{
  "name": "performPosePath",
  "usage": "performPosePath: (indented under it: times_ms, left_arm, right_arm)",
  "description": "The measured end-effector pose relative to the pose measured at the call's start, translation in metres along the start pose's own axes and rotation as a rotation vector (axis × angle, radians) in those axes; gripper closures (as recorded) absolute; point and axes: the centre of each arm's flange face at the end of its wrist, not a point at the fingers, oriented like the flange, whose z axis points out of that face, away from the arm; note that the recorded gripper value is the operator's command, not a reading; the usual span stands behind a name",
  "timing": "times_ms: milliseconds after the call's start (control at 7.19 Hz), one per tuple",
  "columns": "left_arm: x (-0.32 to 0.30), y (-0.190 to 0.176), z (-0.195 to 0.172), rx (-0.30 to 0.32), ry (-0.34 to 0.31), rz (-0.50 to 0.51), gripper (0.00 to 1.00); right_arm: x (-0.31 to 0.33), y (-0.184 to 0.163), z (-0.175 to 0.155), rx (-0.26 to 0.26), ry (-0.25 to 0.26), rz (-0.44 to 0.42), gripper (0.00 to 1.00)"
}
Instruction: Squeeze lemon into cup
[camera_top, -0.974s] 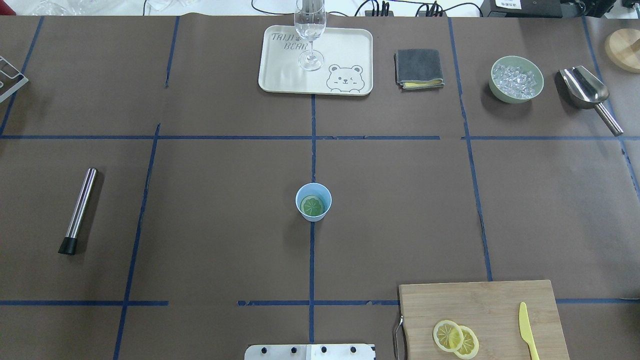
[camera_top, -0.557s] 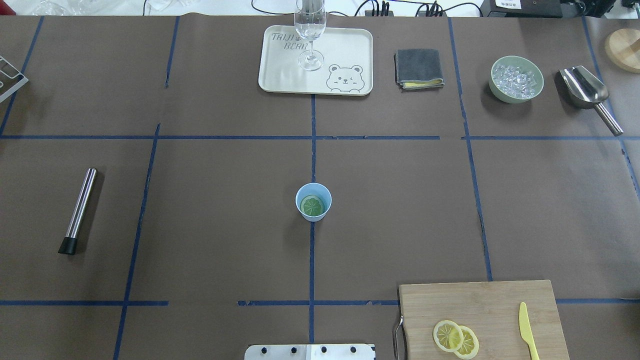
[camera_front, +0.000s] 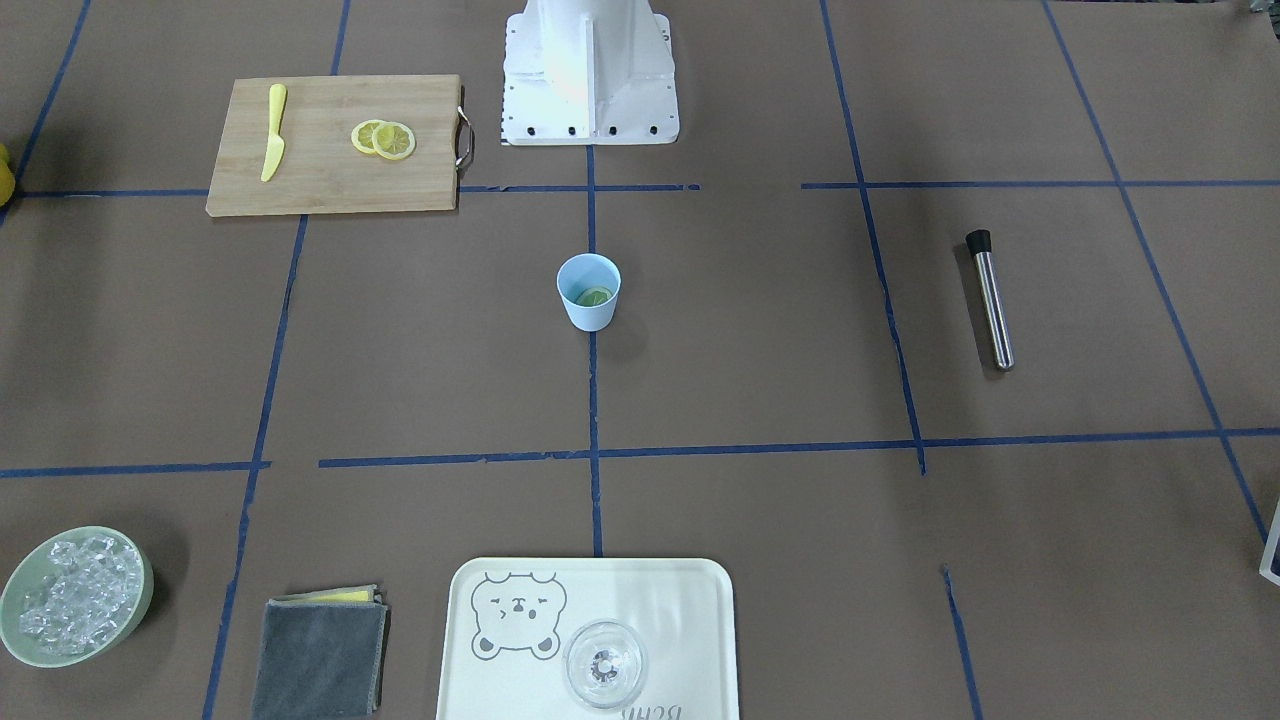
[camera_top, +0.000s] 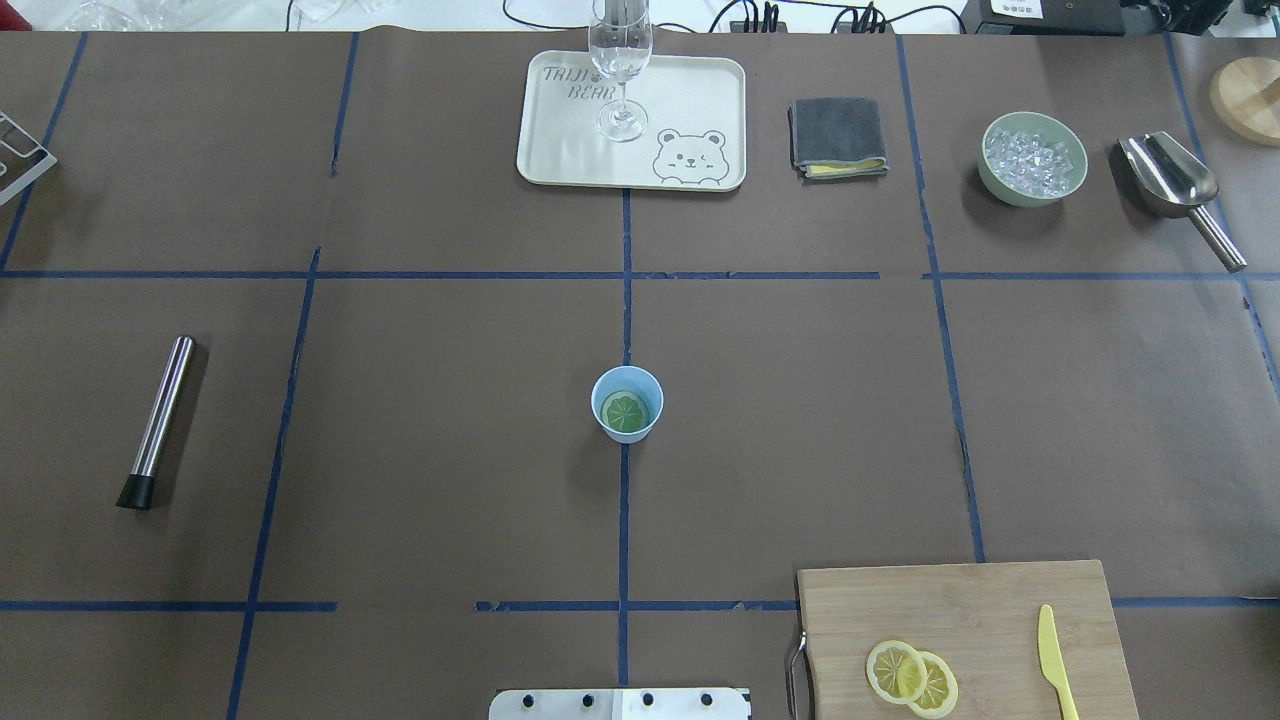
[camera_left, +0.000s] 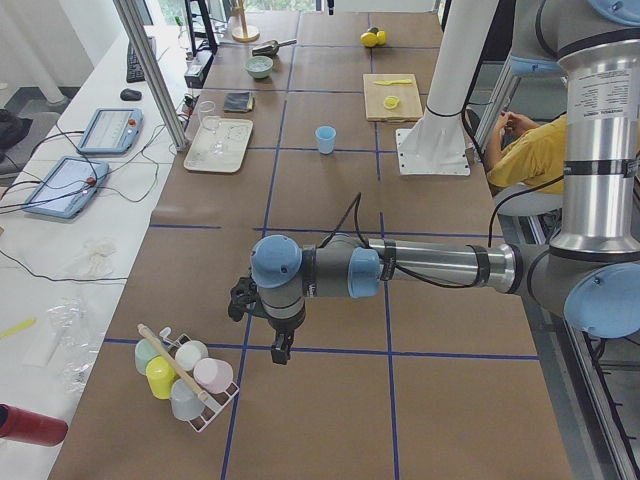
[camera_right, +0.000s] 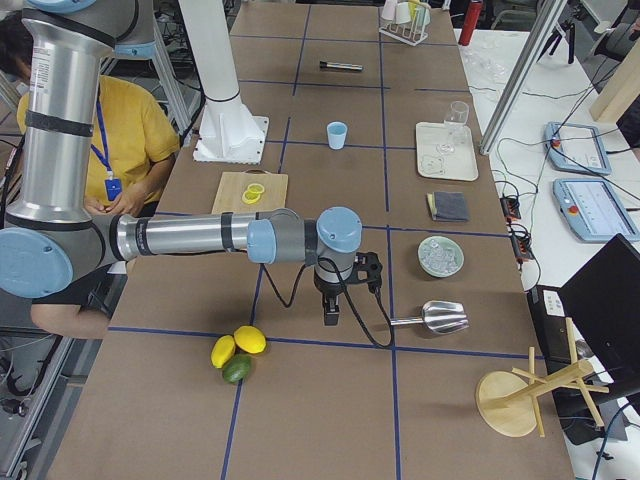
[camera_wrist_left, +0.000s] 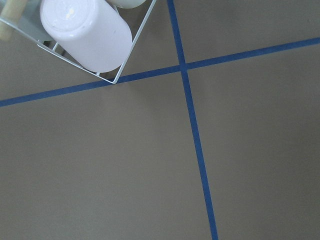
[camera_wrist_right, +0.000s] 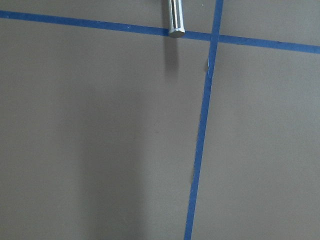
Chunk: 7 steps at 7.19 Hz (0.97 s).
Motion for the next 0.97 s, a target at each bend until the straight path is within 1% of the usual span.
performPosePath:
  times_ms: [557,974]
  left_arm:
    - [0.004,-0.007,0.006,0.034,-0.002,-0.038,0.0]
    - [0.014,-0.013,0.011,0.052,-0.002,-0.019,0.0]
  right_arm:
    - [0.0,0.001,0.001,-0.003,-0.003,0.004,0.0]
    - [0.002,0.005,0.003,-0.007,-0.007,0.008,0.0]
